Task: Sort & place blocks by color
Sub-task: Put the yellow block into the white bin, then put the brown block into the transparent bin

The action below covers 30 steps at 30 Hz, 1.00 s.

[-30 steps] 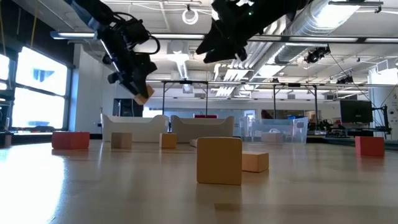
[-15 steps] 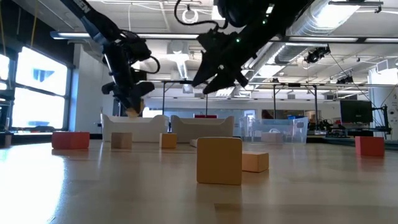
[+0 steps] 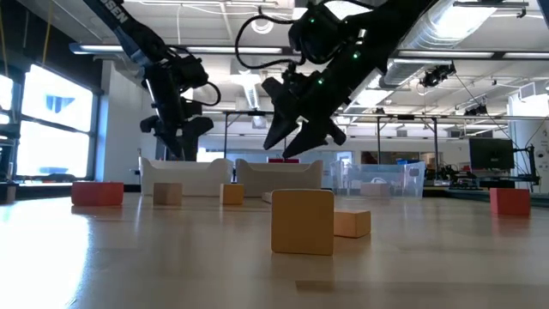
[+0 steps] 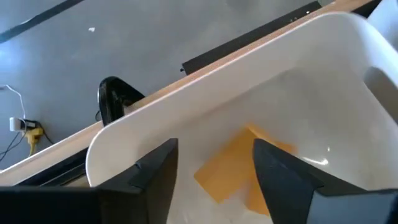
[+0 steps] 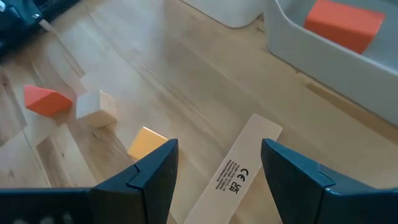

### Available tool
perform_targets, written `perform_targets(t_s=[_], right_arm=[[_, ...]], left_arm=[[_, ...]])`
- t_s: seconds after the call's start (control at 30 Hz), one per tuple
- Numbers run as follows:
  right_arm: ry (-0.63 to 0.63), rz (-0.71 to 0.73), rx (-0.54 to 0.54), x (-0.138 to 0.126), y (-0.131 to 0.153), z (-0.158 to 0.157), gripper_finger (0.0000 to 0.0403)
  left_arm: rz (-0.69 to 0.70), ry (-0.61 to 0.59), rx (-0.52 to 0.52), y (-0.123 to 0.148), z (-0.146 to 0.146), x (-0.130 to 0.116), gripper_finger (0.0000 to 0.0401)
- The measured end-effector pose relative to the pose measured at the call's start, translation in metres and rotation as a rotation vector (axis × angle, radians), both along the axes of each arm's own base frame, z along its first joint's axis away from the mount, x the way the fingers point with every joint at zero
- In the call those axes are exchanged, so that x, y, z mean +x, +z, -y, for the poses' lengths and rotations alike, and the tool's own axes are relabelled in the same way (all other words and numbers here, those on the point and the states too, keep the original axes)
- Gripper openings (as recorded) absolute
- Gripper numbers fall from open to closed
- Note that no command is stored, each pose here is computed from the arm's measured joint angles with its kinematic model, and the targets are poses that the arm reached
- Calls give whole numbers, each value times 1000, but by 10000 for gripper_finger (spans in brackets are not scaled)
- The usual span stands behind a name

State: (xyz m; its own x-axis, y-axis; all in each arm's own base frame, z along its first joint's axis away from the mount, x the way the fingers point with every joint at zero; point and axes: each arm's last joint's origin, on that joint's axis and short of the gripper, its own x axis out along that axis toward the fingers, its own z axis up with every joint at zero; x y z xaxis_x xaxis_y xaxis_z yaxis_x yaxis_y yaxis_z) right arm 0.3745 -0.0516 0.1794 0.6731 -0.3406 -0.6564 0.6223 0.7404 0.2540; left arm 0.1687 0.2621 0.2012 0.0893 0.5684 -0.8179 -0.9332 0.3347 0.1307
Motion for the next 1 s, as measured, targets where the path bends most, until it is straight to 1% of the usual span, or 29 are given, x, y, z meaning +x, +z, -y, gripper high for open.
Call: perform_targets(t_s=[0.07, 0.13, 0.33, 0.43, 0.6, 0.83, 1.0], right_arm=[[-5, -6, 6, 1, -3, 0, 216], [-21, -8, 8, 1, -5, 0, 216], [-47, 2, -14, 2, -4, 1, 216], [-44, 38, -21, 4, -2, 2, 216], [-31, 81, -38, 7, 2, 2, 216], [-25, 92, -30, 8, 2, 2, 216], [-35, 52, -2, 10, -13, 1, 216]], left_arm=[[5, -10, -9, 4, -1, 1, 206], [1, -49, -24, 10, -2, 2, 210], [14, -161, -79, 30, 0, 7, 209], [20, -203, -81, 39, 7, 9, 207], [32, -250, -92, 56, 28, 8, 208], [73, -306, -76, 82, 66, 12, 207], [101, -385, -43, 95, 88, 20, 208]])
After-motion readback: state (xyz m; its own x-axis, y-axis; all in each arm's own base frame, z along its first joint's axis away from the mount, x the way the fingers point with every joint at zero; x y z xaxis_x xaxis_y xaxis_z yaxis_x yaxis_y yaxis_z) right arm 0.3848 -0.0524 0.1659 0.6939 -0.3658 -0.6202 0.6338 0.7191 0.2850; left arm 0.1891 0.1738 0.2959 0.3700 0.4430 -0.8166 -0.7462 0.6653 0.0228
